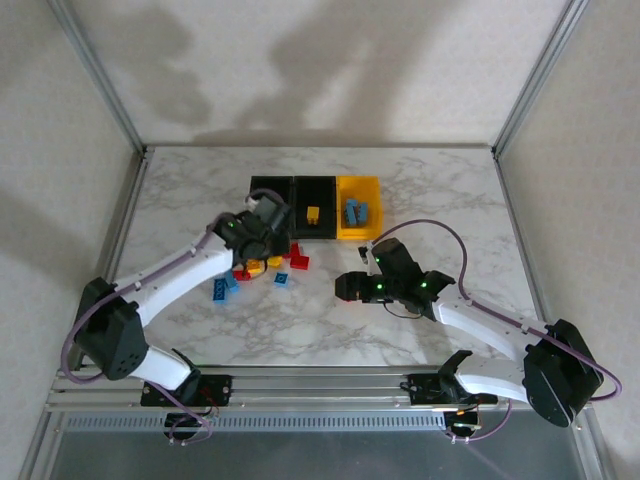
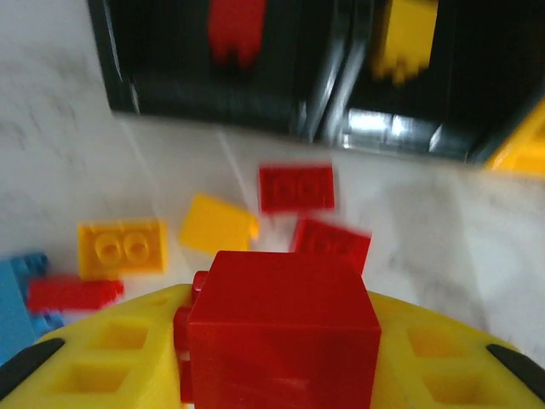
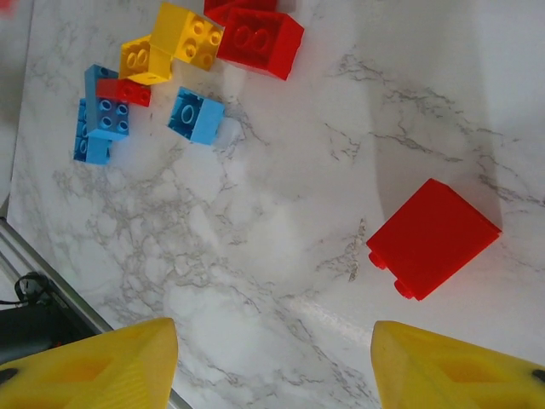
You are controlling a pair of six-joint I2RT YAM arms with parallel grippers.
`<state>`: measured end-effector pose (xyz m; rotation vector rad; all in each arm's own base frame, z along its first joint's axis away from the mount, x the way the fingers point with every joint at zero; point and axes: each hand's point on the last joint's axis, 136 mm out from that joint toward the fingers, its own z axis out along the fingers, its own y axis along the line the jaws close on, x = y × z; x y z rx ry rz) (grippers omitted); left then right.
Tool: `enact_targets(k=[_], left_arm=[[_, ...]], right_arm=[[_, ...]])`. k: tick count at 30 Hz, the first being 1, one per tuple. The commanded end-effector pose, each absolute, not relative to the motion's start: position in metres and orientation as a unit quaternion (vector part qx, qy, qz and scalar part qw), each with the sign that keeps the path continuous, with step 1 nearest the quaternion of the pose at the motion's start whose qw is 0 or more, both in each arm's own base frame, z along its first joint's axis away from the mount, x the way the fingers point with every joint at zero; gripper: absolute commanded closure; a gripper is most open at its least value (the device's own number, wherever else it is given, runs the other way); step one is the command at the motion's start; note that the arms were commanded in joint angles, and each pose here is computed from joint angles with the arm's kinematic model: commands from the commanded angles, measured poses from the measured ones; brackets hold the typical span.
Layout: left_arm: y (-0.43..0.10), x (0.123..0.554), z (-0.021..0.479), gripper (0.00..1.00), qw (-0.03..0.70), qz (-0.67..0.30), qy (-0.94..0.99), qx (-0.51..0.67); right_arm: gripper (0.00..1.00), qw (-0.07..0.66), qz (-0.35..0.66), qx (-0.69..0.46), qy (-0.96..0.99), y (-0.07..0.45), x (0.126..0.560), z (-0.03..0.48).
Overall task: Sort the legos into containers by color
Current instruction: Place the lego in the container.
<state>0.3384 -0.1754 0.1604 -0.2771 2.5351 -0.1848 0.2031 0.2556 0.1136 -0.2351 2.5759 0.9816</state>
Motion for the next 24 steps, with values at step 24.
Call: enact_targets(k=[24], left_arm=[[-0.135, 0.514, 0.108, 0.63, 0.248, 0.037, 0.962, -0.111]], right_arm=[[0.4, 0.231, 0.353, -0.044, 0.906, 0.251, 0.215, 0.131]])
